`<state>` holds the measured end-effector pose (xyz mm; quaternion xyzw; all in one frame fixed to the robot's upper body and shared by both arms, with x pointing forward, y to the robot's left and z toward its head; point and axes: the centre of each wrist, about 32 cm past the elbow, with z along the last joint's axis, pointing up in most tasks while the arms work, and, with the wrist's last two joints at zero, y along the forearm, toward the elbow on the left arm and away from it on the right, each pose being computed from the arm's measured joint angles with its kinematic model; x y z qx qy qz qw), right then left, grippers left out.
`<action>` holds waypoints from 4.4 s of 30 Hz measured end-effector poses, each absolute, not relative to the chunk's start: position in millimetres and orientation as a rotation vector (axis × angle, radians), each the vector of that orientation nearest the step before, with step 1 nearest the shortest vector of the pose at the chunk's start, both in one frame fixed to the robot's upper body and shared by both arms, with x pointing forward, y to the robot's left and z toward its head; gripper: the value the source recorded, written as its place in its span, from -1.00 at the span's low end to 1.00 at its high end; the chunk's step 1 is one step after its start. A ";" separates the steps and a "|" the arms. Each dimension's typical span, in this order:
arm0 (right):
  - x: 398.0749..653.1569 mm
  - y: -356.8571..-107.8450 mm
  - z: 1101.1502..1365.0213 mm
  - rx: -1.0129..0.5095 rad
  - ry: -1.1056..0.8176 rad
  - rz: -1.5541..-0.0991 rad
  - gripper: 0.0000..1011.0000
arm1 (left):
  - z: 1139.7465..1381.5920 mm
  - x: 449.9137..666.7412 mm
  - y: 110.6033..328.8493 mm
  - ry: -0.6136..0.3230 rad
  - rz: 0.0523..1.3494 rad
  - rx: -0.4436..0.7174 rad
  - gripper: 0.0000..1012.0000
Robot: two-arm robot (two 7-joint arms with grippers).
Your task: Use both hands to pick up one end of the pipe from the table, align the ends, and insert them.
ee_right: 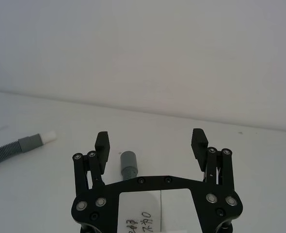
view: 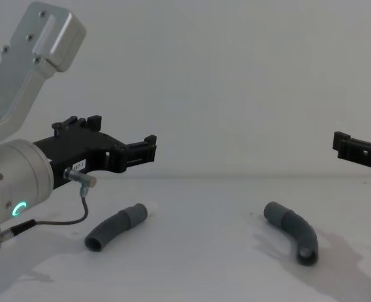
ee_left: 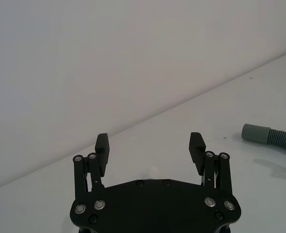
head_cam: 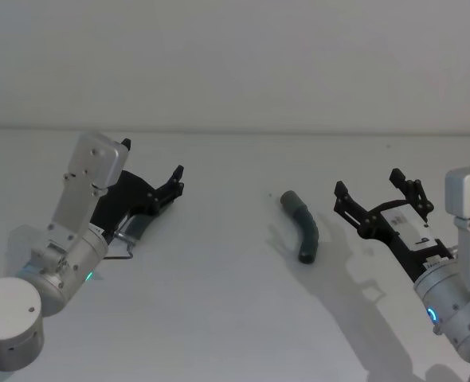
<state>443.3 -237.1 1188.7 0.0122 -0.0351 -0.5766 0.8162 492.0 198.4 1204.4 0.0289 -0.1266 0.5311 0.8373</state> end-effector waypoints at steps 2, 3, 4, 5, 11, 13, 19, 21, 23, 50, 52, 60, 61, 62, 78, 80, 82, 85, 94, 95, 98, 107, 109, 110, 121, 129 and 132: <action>443.3 -237.1 1188.7 0.026 -0.075 -1.229 0.98 | 1204.4 492.0 198.4 -0.268 1.124 0.061 0.98; 443.3 -237.1 1188.7 0.026 -0.075 -1.229 0.98 | 1204.4 492.0 198.4 -0.268 1.124 0.061 0.98; 443.3 -237.1 1188.7 0.026 -0.075 -1.229 0.98 | 1204.4 492.0 198.4 -0.268 1.124 0.061 0.98; 443.3 -237.1 1188.7 0.026 -0.075 -1.229 0.98 | 1204.4 492.0 198.4 -0.268 1.124 0.061 0.98; 443.3 -237.1 1188.7 0.026 -0.075 -1.230 0.98 | 1204.4 492.0 198.4 -0.268 1.124 0.061 0.98; 443.3 -237.1 1188.7 0.026 -0.075 -1.230 0.98 | 1204.4 492.0 198.4 -0.268 1.124 0.061 0.98; 443.3 -237.1 1188.7 0.026 -0.075 -1.229 0.98 | 1204.5 492.6 198.7 -0.266 1.119 0.063 0.98; 443.3 -237.1 1188.7 0.026 -0.075 -1.229 0.98 | 1205.3 494.3 200.0 -0.260 1.108 0.066 0.98; 443.3 -237.1 1188.7 0.026 -0.075 -1.230 0.98 | 1206.0 495.7 201.1 -0.253 1.101 0.069 0.98; 443.3 -237.1 1188.7 0.026 -0.075 -1.230 0.98 | 1223.5 536.4 239.3 0.022 0.953 0.258 0.98; 443.3 -237.1 1188.7 0.026 -0.075 -1.229 0.98 | 1225.0 544.2 243.8 0.059 0.938 0.291 0.98; 443.3 -237.1 1188.7 0.026 -0.075 -1.229 0.98 | 1228.6 567.2 251.2 0.129 0.896 0.367 0.98; 443.3 -237.1 1188.7 0.026 -0.075 -1.230 0.98 | 1228.8 569.0 251.6 0.134 0.894 0.372 0.98; 443.3 -237.1 1188.7 0.026 -0.075 -1.230 0.98 | 1228.8 569.0 251.6 0.134 0.894 0.372 0.98; 443.3 -237.1 1188.7 0.026 -0.075 -1.229 0.98 | 1234.9 598.4 248.6 0.180 0.853 0.425 0.98; 443.3 -237.1 1188.7 0.026 -0.075 -1.229 0.98 | 1235.2 600.3 247.8 0.186 0.852 0.432 0.98; 443.3 -237.1 1188.7 0.026 -0.075 -1.229 0.98 | 1235.3 601.3 247.2 0.190 0.852 0.436 0.98; 443.3 -237.1 1188.7 0.026 -0.075 -1.230 0.98 | 1235.4 603.3 245.8 0.197 0.853 0.445 0.98; 443.3 -237.1 1188.7 0.026 -0.075 -1.229 0.98 | 1235.1 607.7 241.8 0.213 0.853 0.474 0.98; 443.3 -237.1 1188.7 0.026 -0.075 -1.229 0.98 | 1235.0 608.2 241.3 0.213 0.852 0.477 0.98; 443.3 -237.1 1188.7 0.026 -0.075 -1.230 0.98 | 1234.7 610.2 239.7 0.213 0.849 0.487 0.98; 443.3 -237.1 1188.7 0.026 -0.075 -1.230 0.98 | 1233.5 616.6 234.3 0.208 0.834 0.510 0.98; 443.3 -237.1 1188.7 0.026 -0.075 -1.230 0.98 | 1233.3 617.6 233.6 0.207 0.831 0.512 0.98; 443.3 -237.1 1188.7 0.026 -0.075 -1.229 0.98 | 1233.3 618.0 233.3 0.206 0.830 0.512 0.98; 443.3 -237.1 1188.7 0.026 -0.075 -1.229 0.98 | 1232.5 622.4 230.3 0.202 0.817 0.519 0.75; 443.3 -237.1 1188.7 0.026 -0.075 -1.229 0.98 | 1232.2 623.7 229.2 0.201 0.812 0.520 0.32; 443.3 -237.1 1188.7 0.026 -0.075 -1.230 0.98 | 1232.3 624.0 229.1 0.200 0.811 0.521 0.09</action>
